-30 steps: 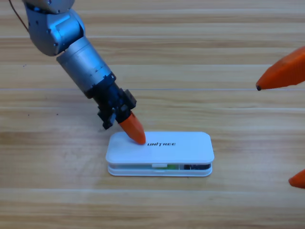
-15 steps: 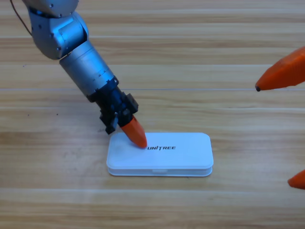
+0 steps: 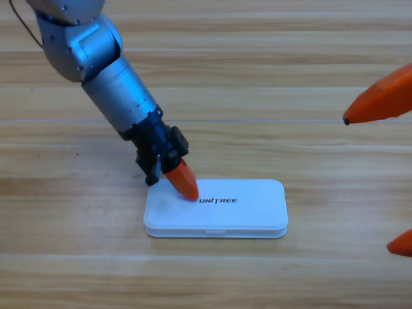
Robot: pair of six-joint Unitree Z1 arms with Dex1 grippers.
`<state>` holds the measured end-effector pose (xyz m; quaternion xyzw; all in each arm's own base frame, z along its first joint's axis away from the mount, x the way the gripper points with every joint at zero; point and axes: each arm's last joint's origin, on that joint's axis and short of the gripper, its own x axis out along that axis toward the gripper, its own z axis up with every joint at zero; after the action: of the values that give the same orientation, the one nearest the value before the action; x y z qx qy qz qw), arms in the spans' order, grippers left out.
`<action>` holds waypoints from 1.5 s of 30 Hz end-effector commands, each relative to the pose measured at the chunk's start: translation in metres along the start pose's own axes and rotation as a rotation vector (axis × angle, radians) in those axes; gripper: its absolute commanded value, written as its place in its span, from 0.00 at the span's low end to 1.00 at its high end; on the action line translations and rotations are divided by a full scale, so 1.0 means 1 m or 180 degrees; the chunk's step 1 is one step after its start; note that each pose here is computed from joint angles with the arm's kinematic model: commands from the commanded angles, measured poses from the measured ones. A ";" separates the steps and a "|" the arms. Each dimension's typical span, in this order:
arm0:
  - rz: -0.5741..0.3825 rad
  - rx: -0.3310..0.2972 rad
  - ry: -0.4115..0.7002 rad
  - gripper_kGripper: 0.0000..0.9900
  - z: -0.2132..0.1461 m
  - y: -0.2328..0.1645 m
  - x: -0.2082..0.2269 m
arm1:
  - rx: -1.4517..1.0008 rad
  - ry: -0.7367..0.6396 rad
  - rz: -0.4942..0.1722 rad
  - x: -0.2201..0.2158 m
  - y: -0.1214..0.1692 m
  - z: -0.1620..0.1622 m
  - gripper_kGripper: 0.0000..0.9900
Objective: Clean up eraser and pencils
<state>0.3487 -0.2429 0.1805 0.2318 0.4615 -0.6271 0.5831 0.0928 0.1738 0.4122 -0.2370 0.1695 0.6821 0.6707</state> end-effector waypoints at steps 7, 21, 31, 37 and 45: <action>0.0005 -0.0124 0.0265 0.00 -0.016 -0.003 0.036 | 0.0181 0.0159 0.0072 0.021 -0.013 -0.011 1.00; 0.0243 0.0187 0.0046 0.81 0.050 -0.094 -0.112 | 0.0181 0.0159 0.0072 0.021 -0.013 -0.011 1.00; 0.0620 0.0369 -0.0231 1.00 0.073 -0.182 -0.159 | 0.0184 0.0163 0.0074 0.022 -0.015 -0.010 1.00; 0.0795 0.0671 -0.0253 1.00 0.061 -0.234 -0.175 | 0.0188 0.0170 0.0078 0.023 -0.015 -0.010 1.00; 0.0932 0.0797 -0.0278 1.00 0.019 -0.258 -0.171 | 0.0188 0.0170 0.0078 0.023 -0.015 -0.010 1.00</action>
<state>0.1652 -0.2093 0.4208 0.3332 0.3277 -0.5925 0.6561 0.0999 0.1840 0.4042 -0.2401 0.1879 0.6819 0.6649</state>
